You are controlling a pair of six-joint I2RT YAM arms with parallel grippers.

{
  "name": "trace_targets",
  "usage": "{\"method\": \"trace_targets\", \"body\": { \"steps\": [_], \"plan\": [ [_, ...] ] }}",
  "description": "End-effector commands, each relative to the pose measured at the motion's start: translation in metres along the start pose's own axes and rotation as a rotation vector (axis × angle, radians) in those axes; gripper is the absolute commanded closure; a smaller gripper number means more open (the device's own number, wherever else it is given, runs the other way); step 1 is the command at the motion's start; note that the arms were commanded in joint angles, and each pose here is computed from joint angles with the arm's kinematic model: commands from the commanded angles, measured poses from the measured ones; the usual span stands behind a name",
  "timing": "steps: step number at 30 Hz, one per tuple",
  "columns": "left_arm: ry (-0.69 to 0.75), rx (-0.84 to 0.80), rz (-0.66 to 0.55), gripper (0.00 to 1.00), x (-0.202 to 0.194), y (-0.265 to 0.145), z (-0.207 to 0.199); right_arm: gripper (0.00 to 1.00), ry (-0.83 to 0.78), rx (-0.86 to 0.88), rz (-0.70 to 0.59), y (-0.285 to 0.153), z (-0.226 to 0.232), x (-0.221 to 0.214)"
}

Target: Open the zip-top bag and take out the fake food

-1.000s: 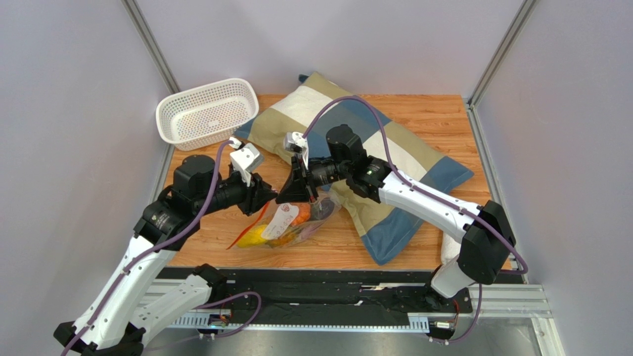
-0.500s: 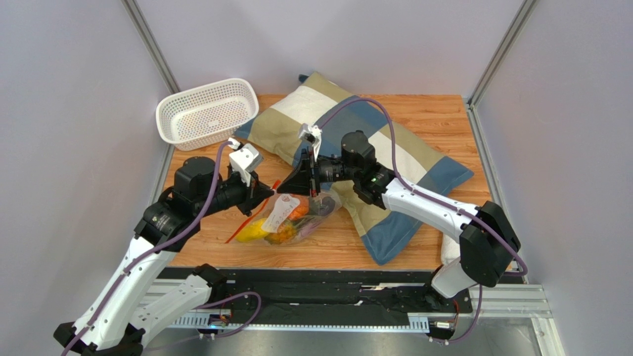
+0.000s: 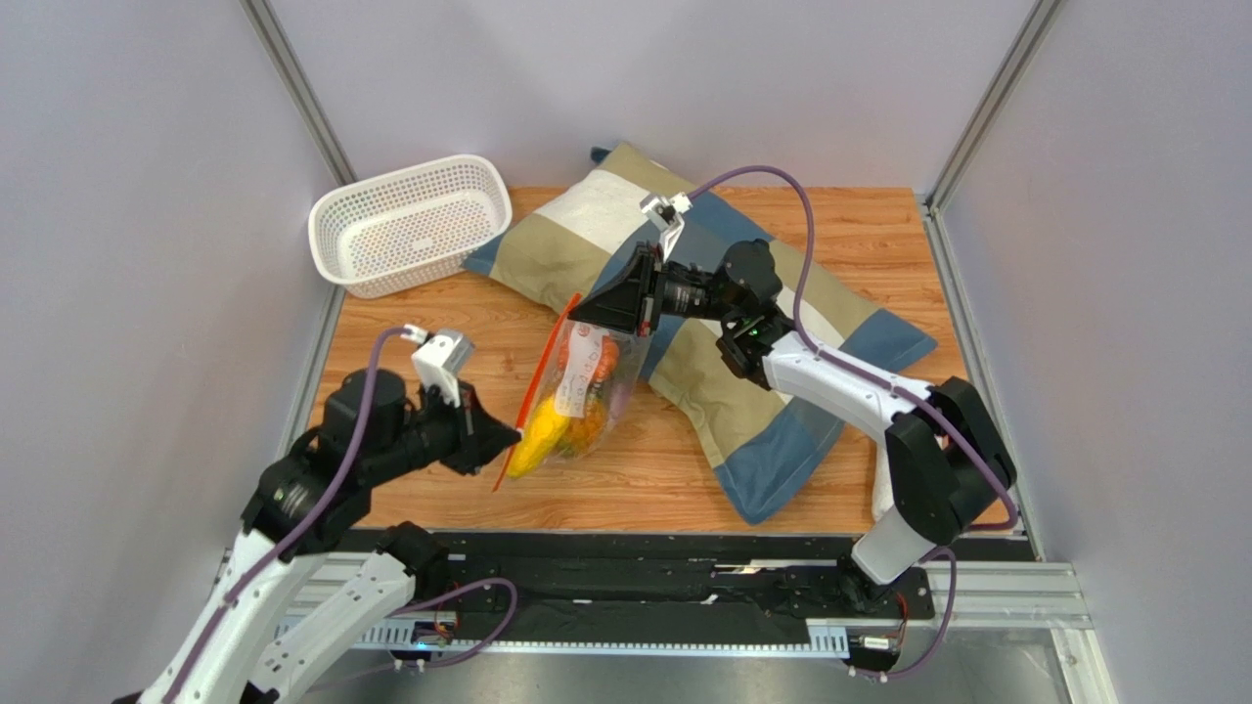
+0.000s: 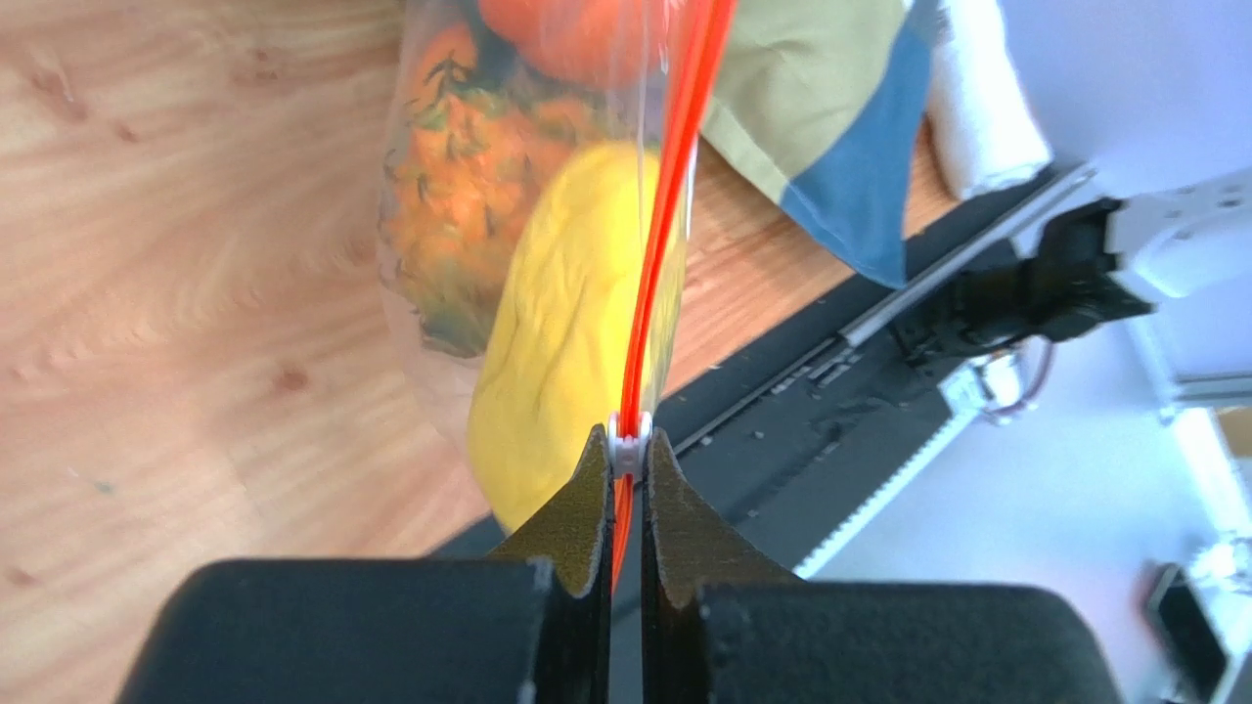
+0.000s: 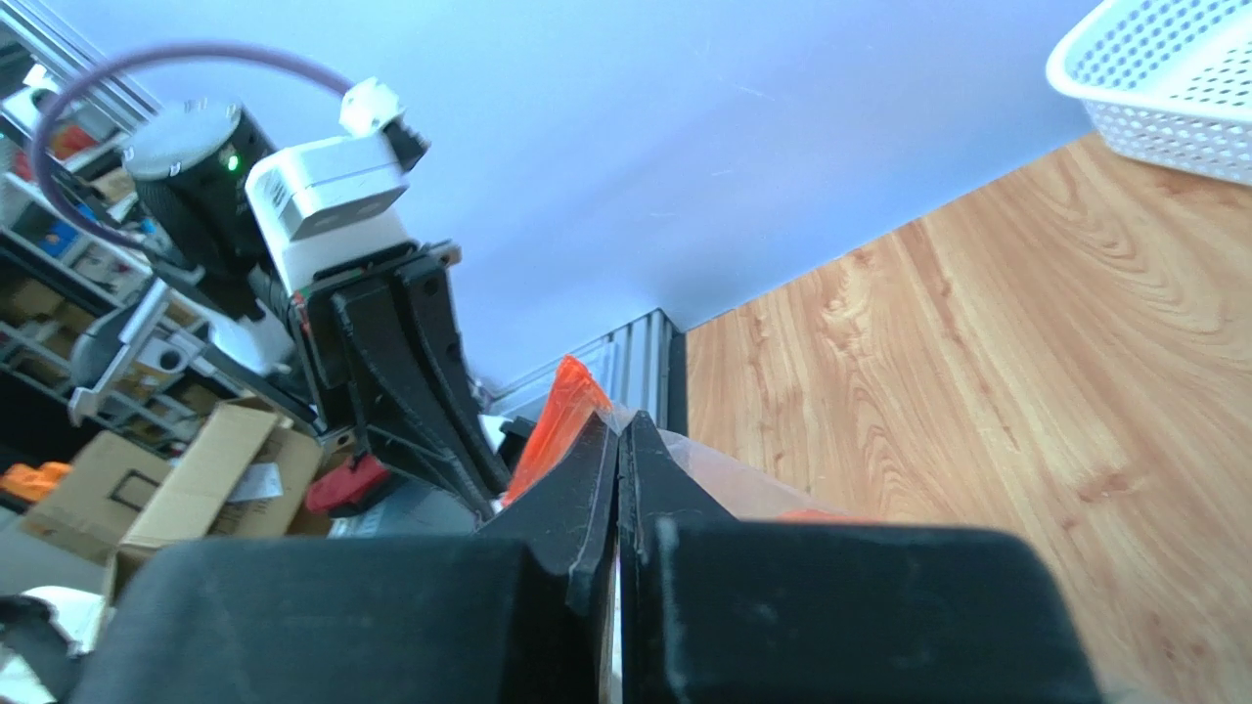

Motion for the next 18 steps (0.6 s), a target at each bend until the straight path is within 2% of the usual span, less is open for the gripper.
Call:
{"method": "trace_targets", "body": {
  "steps": [1,2,6,12,14,18],
  "plan": [
    [-0.208,-0.013,0.053,1.0,-0.045,-0.035,0.007,1.0,-0.035,0.069,-0.132,0.015,-0.004,0.035],
    [-0.207,-0.047,0.029,1.0,-0.052,-0.043,0.007,1.0,-0.011,0.077,-0.134,0.02,-0.012,0.03],
    [-0.232,-0.148,0.061,1.0,-0.074,-0.054,0.005,1.0,0.075,0.126,-0.16,0.034,-0.02,0.022],
    [-0.174,-0.33,0.162,1.0,-0.085,-0.058,-0.009,1.0,0.119,0.125,-0.065,0.062,-0.032,-0.01],
    [-0.17,-0.342,0.207,1.0,-0.087,-0.055,-0.011,1.0,0.15,0.113,-0.053,0.065,-0.04,-0.02],
    [-0.185,-0.315,0.208,1.0,-0.088,-0.047,-0.005,1.0,0.175,0.123,-0.017,0.073,-0.051,-0.033]
  ]
}}
Point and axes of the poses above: each gripper's point midway between its finger pads, its own y axis out along the fingers, its own z axis along the line the jaws close on, x = y × z, the point moved 6 cm from there along -y, back along the fingers, and after that the axes turned 15 degrees about -y, right-handed, at the moved point
